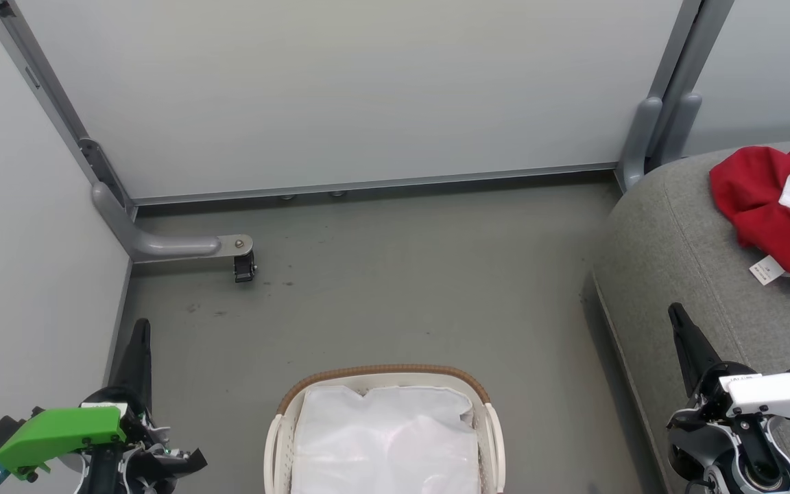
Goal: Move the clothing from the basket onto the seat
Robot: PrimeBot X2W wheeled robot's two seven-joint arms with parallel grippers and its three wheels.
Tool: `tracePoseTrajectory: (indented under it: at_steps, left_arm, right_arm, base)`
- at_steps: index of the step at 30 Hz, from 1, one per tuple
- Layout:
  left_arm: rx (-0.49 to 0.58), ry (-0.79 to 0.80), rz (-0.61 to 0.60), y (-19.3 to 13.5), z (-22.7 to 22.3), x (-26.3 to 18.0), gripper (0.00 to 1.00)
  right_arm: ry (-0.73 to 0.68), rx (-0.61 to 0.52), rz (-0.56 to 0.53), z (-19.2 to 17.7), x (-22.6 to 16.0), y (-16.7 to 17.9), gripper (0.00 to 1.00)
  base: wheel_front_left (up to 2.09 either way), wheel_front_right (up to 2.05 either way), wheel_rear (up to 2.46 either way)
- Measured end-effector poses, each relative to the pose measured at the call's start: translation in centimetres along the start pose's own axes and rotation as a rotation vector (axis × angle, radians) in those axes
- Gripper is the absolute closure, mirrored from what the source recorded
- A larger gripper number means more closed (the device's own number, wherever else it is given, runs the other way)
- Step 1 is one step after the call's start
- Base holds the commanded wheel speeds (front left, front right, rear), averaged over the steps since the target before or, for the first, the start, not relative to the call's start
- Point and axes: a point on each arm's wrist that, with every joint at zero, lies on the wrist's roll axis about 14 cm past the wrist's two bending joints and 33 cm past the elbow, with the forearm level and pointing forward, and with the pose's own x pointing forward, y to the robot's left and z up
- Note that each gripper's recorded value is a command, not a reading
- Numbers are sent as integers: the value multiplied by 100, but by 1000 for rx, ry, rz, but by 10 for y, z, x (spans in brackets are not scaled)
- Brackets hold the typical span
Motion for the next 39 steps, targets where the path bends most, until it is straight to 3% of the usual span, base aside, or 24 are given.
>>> tracePoseTrajectory:
  at_steps: [39]
  left_arm:
    - [0,0,0,0,0,0,100]
  right_arm:
    - [0,0,0,0,0,0,100]
  base:
    - [0,0,0]
